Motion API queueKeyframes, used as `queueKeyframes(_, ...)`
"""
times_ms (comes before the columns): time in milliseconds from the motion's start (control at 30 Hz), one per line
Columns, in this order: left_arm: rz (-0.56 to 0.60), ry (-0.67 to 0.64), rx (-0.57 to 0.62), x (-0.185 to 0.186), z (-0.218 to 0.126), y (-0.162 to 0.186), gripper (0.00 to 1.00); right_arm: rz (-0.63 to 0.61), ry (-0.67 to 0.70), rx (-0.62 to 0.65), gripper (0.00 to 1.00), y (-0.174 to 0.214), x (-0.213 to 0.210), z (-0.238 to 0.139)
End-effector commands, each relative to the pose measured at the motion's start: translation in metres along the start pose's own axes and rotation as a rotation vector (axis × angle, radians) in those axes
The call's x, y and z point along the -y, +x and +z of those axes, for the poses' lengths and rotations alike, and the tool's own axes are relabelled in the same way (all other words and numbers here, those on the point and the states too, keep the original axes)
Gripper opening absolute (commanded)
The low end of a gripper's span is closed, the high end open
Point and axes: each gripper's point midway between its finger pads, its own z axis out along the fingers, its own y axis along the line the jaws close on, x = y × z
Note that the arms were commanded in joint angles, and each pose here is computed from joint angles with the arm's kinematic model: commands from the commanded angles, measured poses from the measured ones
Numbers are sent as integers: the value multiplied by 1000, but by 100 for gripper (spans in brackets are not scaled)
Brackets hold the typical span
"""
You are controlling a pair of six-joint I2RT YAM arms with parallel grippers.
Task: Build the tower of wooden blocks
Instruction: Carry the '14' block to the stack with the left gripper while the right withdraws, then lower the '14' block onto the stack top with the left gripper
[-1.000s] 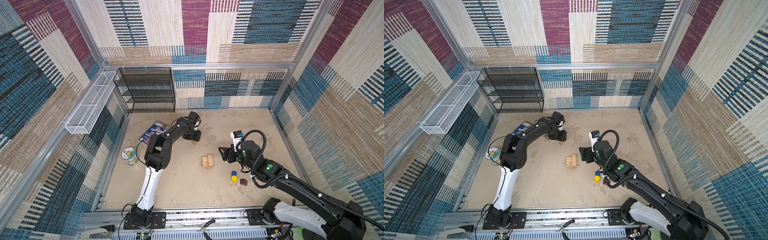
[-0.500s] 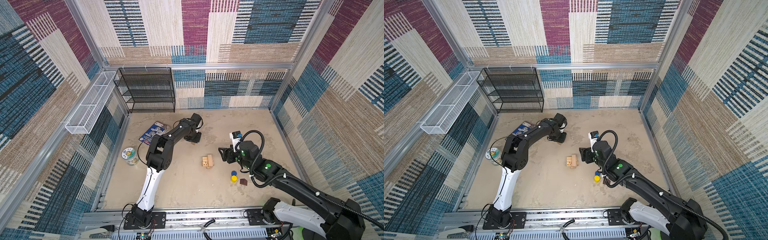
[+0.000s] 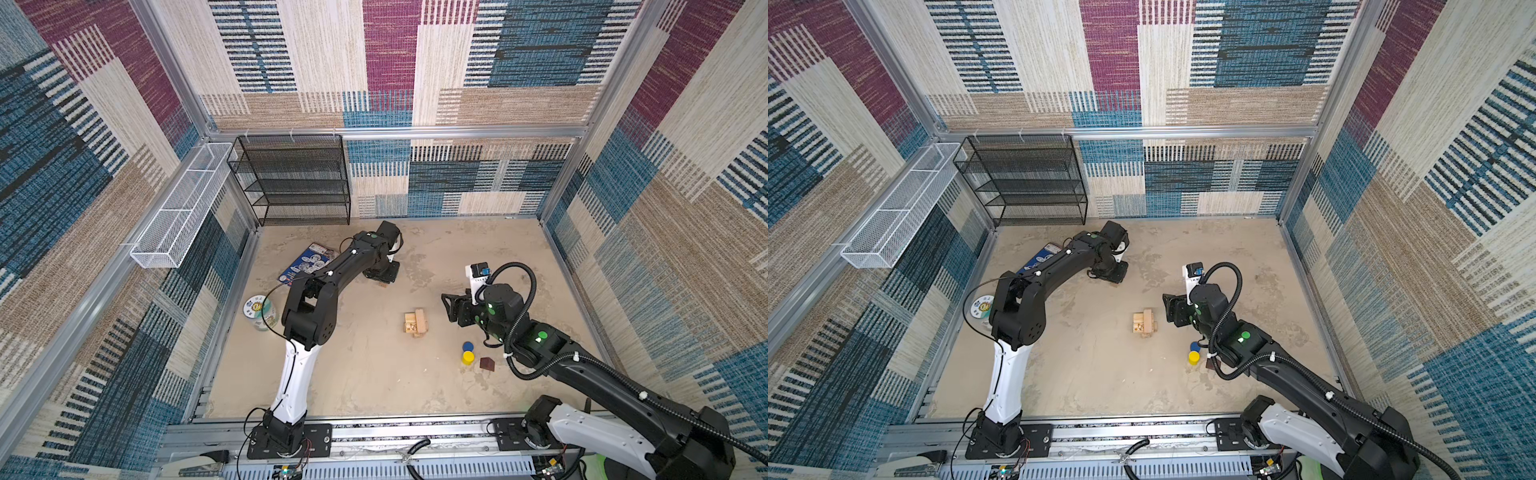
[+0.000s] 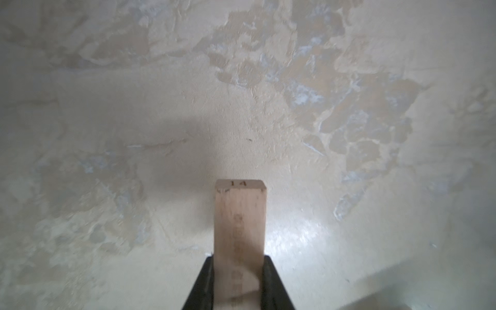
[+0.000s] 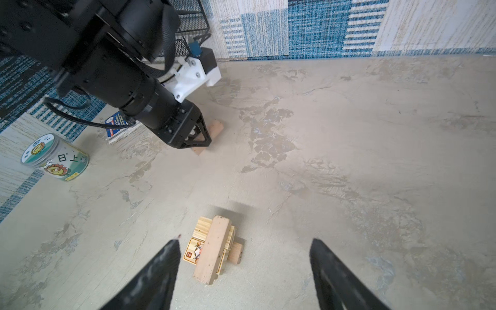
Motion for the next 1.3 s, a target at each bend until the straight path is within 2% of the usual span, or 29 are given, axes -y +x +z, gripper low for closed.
queueKeyframes(0, 113, 25, 25, 9, -22, 0, 0, 5, 23, 19, 78, -5, 3, -1)
queueKeyframes(100, 239, 22, 76, 23, -47, -3, 0, 11, 66, 41, 78, -11, 11, -5)
queueKeyframes(233, 465, 58, 126, 60, -75, 4, 0, 46, 90, 157, 77, -31, 18, -24)
queueKeyframes(400, 684, 90, 130, 97, -84, 24, 0, 97, 106, 312, 74, -55, 28, -55)
queueKeyframes(533, 842, 208, 128, 134, -92, 53, 0, 115, 123, 408, 72, -71, 36, -81)
queueKeyframes(667, 932, 258, 125, 153, -95, 69, 0, 110, 141, 466, 71, -77, 43, -98)
queueKeyframes(833, 1026, 242, 95, 167, -85, 85, 0, 118, 165, 500, 71, -78, 50, -109)
queueKeyframes(1267, 1079, 241, -36, 165, -59, 106, 0, 142, 131, 494, 71, -77, 46, -106)
